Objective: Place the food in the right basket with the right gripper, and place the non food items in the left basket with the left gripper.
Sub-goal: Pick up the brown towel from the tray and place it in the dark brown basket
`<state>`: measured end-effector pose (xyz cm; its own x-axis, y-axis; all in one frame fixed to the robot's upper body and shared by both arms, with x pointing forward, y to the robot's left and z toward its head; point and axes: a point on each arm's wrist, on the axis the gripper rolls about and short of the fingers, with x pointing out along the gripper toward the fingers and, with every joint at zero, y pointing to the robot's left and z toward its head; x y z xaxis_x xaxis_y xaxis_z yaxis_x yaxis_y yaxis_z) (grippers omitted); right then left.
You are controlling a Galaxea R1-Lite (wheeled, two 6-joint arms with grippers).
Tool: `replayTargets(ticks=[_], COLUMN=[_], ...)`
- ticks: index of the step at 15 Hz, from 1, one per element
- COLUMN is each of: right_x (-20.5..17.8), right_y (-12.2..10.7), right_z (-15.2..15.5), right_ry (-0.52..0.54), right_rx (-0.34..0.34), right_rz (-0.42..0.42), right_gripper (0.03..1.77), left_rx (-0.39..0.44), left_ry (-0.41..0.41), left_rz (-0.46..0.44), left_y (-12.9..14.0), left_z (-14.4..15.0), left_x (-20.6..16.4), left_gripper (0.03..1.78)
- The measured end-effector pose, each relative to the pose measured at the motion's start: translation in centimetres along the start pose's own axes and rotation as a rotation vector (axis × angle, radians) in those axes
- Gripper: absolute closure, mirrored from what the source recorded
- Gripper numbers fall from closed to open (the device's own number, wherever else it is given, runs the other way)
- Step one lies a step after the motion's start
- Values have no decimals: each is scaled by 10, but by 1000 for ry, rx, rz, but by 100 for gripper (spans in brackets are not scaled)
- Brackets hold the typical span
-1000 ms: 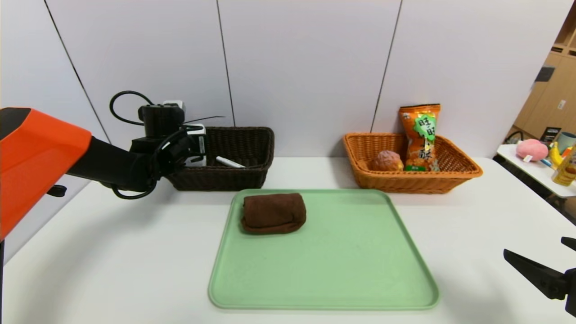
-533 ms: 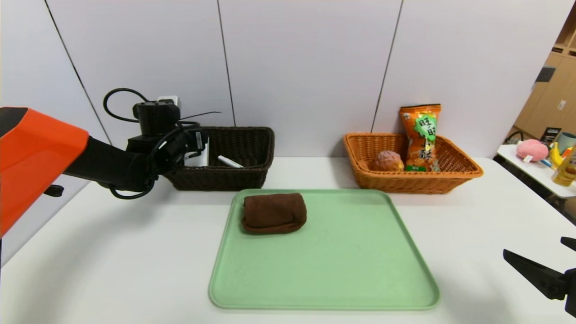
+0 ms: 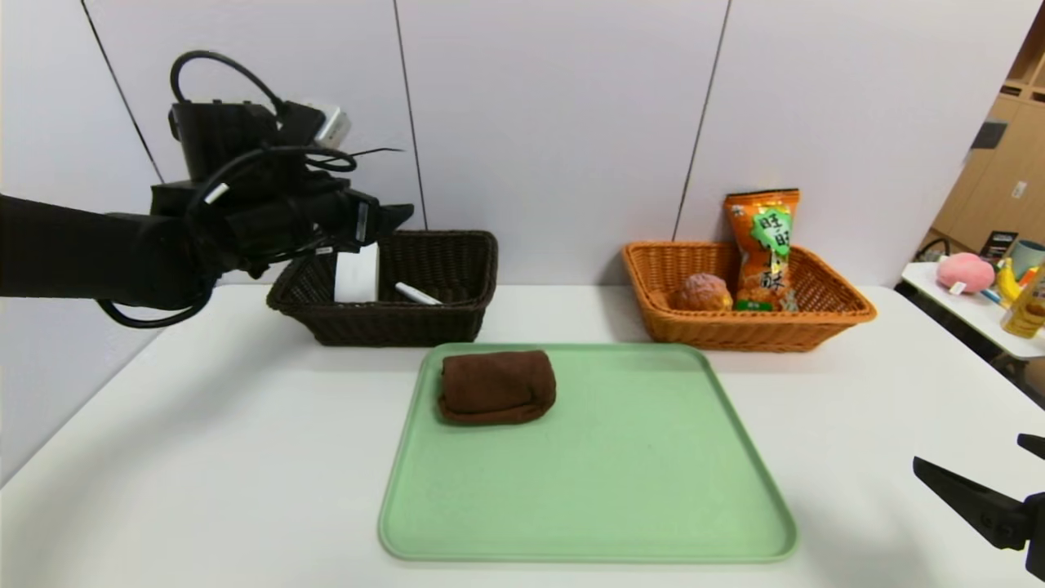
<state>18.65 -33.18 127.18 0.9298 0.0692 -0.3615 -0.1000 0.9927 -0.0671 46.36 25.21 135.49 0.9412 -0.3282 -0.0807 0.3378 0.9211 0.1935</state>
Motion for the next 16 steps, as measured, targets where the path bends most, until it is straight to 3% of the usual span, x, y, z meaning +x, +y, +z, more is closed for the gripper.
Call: replayTargets(ticks=[3, 6, 11, 16], right_x=[-2, -6, -10, -12], right_y=[1, 2, 2, 3], right_z=[-3, -7, -10, -10], right_ry=[-2, -6, -19, -31], right_rx=[-2, -5, -15, -17], right_rz=[2, 9, 11, 18], right_gripper=[9, 9, 9, 9], left_rx=[304, 552, 726, 738], left_ry=[48, 98, 61, 100], left_rz=[-342, -585, -666, -714], left_y=[-26, -58, -79, -96], left_z=[18, 20, 20, 8], left_x=[-31, -56, -58, -49], left_gripper=[16, 15, 14, 12])
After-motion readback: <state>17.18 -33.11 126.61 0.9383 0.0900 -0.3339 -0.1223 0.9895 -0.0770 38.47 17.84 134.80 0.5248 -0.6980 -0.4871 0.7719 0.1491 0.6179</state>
